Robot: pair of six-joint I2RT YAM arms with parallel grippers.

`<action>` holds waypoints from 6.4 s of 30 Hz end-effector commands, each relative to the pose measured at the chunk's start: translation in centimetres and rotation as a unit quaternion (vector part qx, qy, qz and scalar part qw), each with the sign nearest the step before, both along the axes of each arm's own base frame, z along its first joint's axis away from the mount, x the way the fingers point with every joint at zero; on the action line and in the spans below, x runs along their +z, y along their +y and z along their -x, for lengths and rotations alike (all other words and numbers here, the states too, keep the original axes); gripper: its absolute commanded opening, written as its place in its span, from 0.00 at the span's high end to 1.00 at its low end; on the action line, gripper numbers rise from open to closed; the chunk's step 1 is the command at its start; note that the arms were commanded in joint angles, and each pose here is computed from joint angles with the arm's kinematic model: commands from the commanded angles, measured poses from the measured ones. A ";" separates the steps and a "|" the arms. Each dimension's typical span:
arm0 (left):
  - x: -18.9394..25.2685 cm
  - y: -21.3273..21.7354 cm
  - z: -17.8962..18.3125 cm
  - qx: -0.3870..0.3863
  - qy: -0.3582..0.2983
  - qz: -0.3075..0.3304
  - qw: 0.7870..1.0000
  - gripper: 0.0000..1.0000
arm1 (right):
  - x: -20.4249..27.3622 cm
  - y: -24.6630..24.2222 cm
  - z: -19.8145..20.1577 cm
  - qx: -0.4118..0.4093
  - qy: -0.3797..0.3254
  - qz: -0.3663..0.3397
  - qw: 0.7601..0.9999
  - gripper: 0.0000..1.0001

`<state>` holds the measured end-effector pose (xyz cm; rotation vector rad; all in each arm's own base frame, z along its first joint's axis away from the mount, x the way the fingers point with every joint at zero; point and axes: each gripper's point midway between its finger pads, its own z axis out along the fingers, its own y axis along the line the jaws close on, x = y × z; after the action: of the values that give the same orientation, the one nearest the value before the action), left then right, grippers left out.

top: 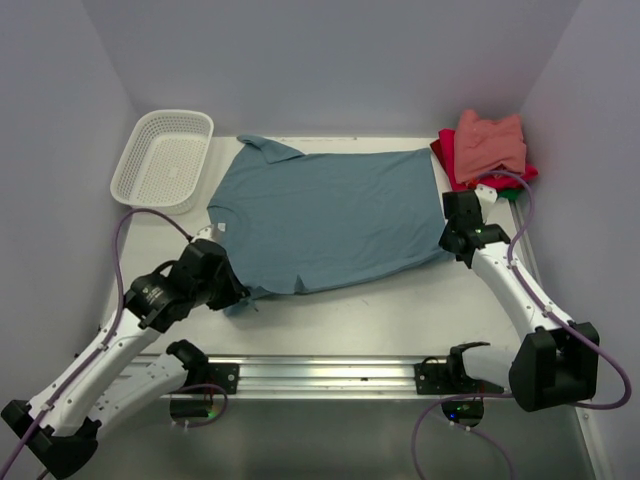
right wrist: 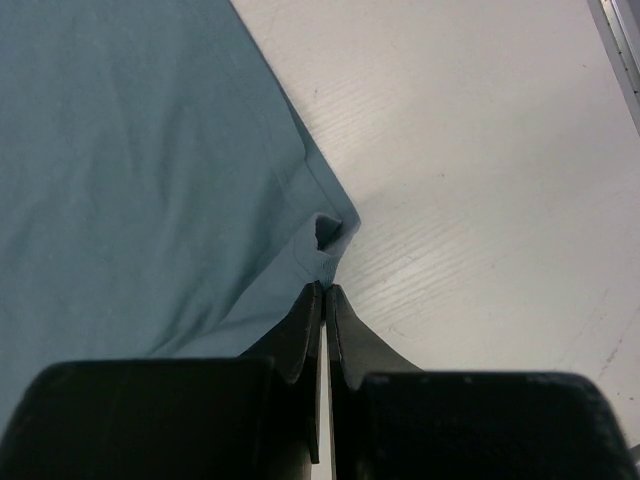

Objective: Fold and stack the t-shirts
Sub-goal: Fold the tshirt

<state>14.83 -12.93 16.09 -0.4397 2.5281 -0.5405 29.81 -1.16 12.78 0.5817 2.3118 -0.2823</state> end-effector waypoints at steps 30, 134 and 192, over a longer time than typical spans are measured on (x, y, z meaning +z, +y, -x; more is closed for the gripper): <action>-2.5 2.5 -20.6 -0.071 -0.100 -0.292 0.949 1.00 | -3.7 -0.8 -8.4 -0.039 0.020 0.053 0.998 1.00; -14.0 -1.2 -17.6 0.022 -0.071 -0.094 0.993 0.59 | -10.1 7.4 -3.9 0.156 0.117 -0.075 0.978 1.00; -7.7 3.4 -28.3 0.030 -0.095 -0.356 0.929 0.23 | -2.1 13.7 -3.9 0.236 0.062 -0.011 0.970 0.86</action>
<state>41.71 -10.68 6.45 -0.1401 2.3788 0.2602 33.35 12.47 9.54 0.0064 2.5368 -0.0974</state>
